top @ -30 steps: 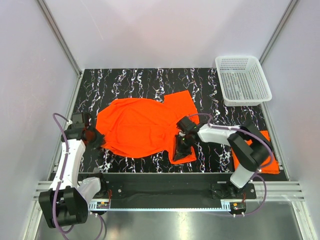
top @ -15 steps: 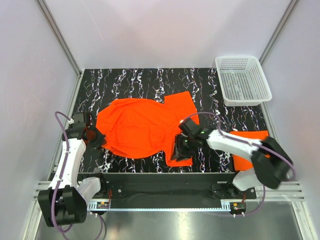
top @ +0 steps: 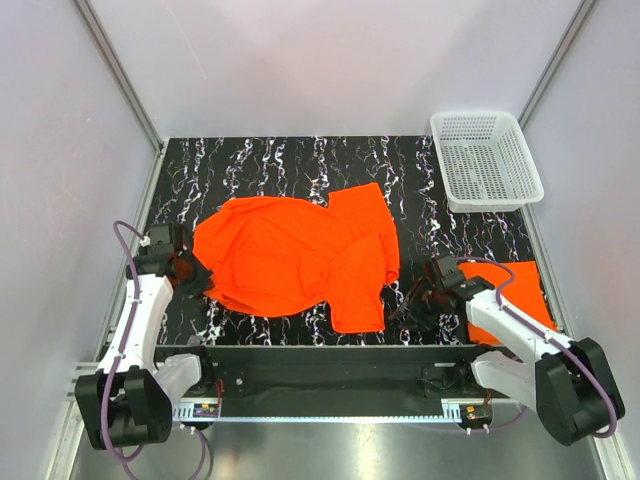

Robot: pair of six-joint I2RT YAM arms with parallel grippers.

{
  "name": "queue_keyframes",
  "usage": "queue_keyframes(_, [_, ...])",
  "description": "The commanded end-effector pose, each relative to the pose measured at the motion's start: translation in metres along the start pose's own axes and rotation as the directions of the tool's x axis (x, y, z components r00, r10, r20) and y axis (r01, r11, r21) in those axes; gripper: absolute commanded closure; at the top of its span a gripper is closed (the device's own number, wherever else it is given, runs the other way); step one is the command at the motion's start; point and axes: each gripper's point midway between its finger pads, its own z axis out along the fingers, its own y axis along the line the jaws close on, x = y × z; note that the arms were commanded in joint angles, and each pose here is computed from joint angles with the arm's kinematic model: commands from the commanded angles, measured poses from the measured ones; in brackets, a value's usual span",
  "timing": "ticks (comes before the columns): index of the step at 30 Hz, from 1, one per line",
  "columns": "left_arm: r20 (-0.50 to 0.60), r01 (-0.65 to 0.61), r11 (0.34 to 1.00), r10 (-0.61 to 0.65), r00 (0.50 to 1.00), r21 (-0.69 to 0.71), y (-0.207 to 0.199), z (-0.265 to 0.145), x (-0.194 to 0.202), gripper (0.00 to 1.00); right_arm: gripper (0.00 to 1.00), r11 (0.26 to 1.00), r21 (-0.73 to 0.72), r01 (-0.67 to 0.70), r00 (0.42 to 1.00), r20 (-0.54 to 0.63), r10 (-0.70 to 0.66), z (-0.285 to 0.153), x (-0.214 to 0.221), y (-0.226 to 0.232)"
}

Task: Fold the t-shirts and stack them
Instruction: Flatten the tshirt out

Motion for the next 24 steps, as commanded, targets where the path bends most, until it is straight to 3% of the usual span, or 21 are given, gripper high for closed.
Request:
queue_keyframes(1, [0.066, -0.034, 0.998, 0.03, 0.997, 0.057, -0.019, -0.01, -0.021, 1.0, 0.57, 0.998, -0.024, -0.064, 0.998, 0.008, 0.064, 0.002, -0.007, 0.003])
queue_keyframes(9, [0.06, -0.037, 0.998, 0.034, 0.998, 0.048, -0.019, -0.007, -0.022, 1.0, 0.53, 0.997, -0.056, -0.057, 0.992, -0.116, 0.05, 0.018, 0.005, 0.01])
queue_keyframes(24, [0.055, -0.031, 0.999, 0.029, 0.998, 0.032, -0.016, -0.004, -0.022, 1.0, 0.53, 0.992, -0.078, -0.095, 0.981, -0.176, 0.081, 0.024, 0.023, 0.0])
